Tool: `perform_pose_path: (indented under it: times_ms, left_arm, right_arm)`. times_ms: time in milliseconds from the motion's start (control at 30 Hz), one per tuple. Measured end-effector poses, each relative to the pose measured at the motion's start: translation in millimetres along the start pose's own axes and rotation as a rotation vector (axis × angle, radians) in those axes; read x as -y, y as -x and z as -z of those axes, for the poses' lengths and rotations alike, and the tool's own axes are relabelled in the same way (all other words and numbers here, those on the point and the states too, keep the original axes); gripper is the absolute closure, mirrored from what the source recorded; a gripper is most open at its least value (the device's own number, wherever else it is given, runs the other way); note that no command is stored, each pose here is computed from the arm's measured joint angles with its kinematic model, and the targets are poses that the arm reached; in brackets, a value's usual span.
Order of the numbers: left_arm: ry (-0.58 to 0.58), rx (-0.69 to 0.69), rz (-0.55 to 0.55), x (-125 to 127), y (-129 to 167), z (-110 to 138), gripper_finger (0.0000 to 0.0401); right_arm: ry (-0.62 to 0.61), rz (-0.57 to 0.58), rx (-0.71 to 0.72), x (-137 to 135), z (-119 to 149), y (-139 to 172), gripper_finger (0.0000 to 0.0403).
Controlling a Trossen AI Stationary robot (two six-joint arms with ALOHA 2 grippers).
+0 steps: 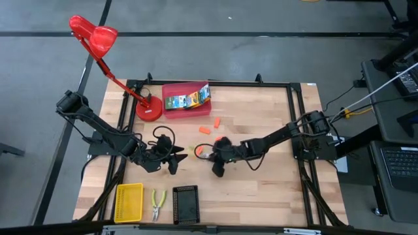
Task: Pick & Place School Supplies
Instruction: Put the green hole puncher into the black bin
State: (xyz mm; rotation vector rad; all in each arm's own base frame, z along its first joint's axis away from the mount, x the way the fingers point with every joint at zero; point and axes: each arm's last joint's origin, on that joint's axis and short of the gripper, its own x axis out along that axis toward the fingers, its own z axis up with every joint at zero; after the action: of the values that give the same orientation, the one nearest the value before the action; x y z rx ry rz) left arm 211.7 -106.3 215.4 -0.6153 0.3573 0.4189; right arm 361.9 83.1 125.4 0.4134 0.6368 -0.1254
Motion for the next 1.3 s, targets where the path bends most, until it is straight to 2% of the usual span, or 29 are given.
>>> perform_pose_path:
  times_ms: [100,200,400,567,633,700,767,833,1033,1167,1300]
  left_arm:
    - [0.001,0.001,0.001,0.1,0.0,-0.1,0.0217]
    - [0.006,0.004,0.005,0.7,0.1,-0.5,0.0217]
    - [0.009,0.012,0.02,2.4,0.4,-1.4,0.0217]
    - [-0.008,0.018,0.033,4.1,0.7,-2.1,0.0217]
    - [-0.011,0.02,0.032,4.2,0.9,-1.9,0.0217]
    - [-0.019,0.022,0.03,4.2,1.3,-1.5,0.0217]
    - [-0.025,0.026,0.028,4.3,1.6,-1.3,0.0217]
    - [-0.029,0.028,0.026,4.2,1.6,-1.3,0.0217]
    - [-0.043,0.03,0.013,3.0,1.6,-0.8,0.0217]
    - [-0.028,0.054,-0.023,0.6,1.6,-0.6,0.0217]
    - [-0.026,0.058,-0.031,-0.4,0.7,-1.4,0.0217]
  right_arm:
    - [-0.02,-0.11,0.076,-14.1,-19.7,0.2,0.0322]
    - [-0.085,-0.141,0.168,-20.5,-35.7,3.8,0.0316]
    - [-0.368,-0.099,0.184,2.5,-34.1,1.1,0.0325]
    - [-0.432,-0.198,0.269,2.0,-42.4,7.9,0.0326]
    - [-0.41,-0.231,0.252,0.9,-41.9,7.6,0.0326]
    - [-0.402,-0.214,0.239,1.4,-40.4,7.3,0.0326]
    - [-0.37,-0.2,0.171,2.6,-34.5,5.8,0.0326]
    - [-0.327,-0.233,0.097,-2.9,-26.4,5.6,0.0326]
    - [-0.192,-0.305,-0.023,-37.0,-11.5,19.4,0.0327]
    - [-0.136,-0.336,-0.091,-58.3,-16.1,30.5,0.0327]
    - [-0.02,-0.364,-0.156,-88.1,-25.7,41.1,0.0327]
